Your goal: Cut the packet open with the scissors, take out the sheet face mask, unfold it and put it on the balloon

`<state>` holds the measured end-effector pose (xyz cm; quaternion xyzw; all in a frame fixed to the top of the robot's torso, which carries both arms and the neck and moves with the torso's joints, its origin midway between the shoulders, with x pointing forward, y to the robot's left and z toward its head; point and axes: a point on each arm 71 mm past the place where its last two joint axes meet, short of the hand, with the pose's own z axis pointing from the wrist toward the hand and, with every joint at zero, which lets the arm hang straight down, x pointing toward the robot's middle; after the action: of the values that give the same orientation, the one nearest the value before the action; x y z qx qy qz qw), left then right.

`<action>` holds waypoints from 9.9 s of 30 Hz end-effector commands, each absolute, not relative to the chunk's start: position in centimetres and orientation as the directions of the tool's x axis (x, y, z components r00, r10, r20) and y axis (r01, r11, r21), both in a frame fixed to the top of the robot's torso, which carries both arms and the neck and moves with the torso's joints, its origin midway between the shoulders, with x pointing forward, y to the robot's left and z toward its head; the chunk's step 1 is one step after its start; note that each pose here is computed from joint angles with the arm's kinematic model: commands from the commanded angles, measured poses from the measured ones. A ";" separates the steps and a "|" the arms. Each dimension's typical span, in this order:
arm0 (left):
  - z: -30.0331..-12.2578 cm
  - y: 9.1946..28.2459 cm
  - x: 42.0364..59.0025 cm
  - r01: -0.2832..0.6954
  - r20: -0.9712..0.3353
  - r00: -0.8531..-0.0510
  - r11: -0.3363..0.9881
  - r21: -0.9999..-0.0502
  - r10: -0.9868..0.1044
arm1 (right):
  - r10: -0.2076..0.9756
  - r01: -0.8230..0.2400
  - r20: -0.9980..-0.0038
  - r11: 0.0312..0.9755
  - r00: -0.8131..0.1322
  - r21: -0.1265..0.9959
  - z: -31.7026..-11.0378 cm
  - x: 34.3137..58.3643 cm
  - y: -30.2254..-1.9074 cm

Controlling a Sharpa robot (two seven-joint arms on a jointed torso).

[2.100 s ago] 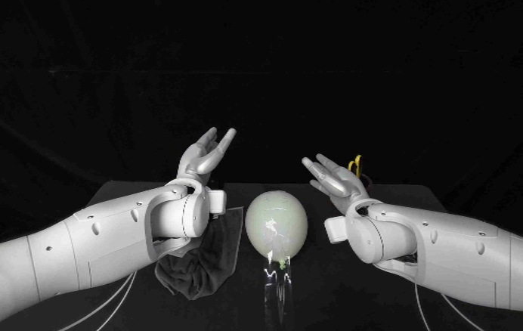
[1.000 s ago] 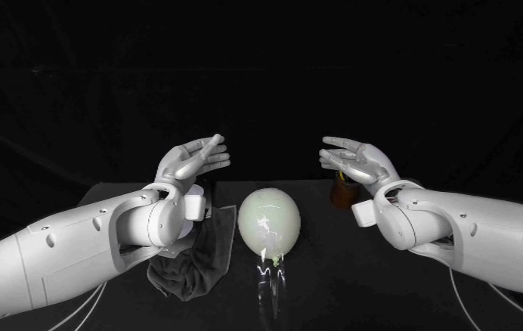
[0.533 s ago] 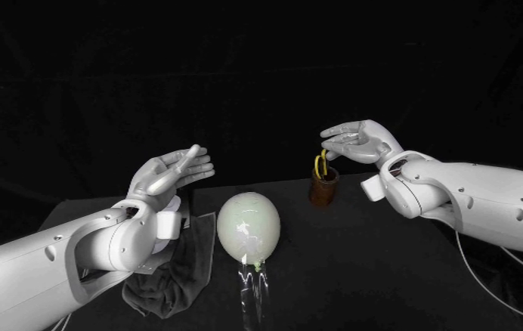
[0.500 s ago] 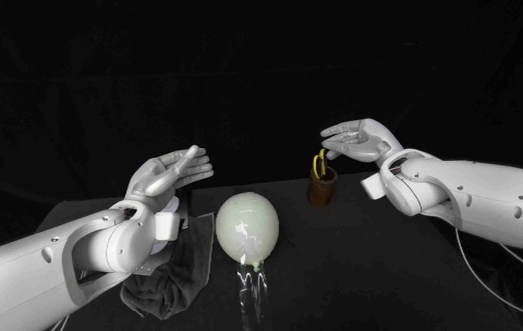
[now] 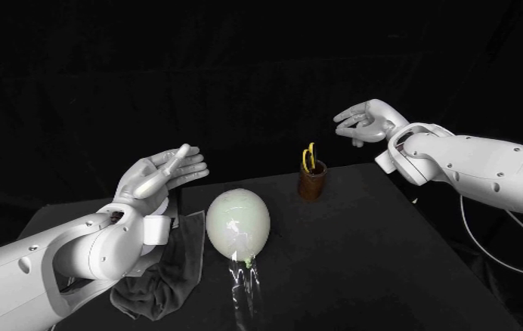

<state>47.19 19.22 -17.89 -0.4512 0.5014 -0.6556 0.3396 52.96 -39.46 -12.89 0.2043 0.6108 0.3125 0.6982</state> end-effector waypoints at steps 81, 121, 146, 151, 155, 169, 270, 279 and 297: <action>-17.4 19.5 46.5 -0.014 0.256 -0.372 -0.270 -0.963 -0.892 | 0.399 -0.195 -0.914 0.894 -0.069 0.404 -15.3 59.0 -33.1; -17.6 19.7 46.8 -0.028 0.252 -0.363 -0.259 -0.965 -0.897 | 0.566 -0.152 -0.819 0.821 0.091 0.550 -14.1 57.4 -36.2; -17.8 19.6 47.7 0.012 0.241 -0.439 -0.273 -0.962 -0.866 | 0.918 0.012 -0.395 0.395 -0.017 0.918 -10.8 53.4 -35.3; -18.0 19.8 48.1 0.010 0.242 -0.427 -0.272 -0.962 -0.871 | 0.930 0.014 -0.368 0.368 0.000 0.930 -10.2 53.7 -35.0; -18.1 19.9 48.3 0.010 0.241 -0.420 -0.270 -0.963 -0.875 | 0.932 0.007 -0.362 0.362 0.003 0.932 -10.1 53.9 -34.5; -17.8 22.0 50.3 0.076 0.156 -0.368 -0.197 -0.977 -0.917 | 0.937 -0.022 -0.350 0.349 -0.024 0.937 -10.7 55.4 -29.3; -15.9 14.8 58.3 0.416 -0.728 -0.365 0.598 -0.685 -0.580 | 0.975 0.230 -0.217 0.220 -0.037 0.948 -18.8 54.8 -14.2; -15.9 14.7 58.4 0.409 -0.721 -0.376 0.594 -0.693 -0.582 | 0.975 0.227 -0.216 0.222 -0.050 0.948 -18.8 54.7 -13.9; -16.0 14.9 58.5 0.407 -0.735 -0.361 0.612 -0.678 -0.574 | 0.973 0.227 -0.215 0.229 -0.082 0.947 -18.8 54.2 -13.5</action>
<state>58.51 15.07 -16.17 -0.0612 0.7008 -0.4343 0.5626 54.18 -13.67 -18.96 0.4946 0.6180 0.3832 0.4761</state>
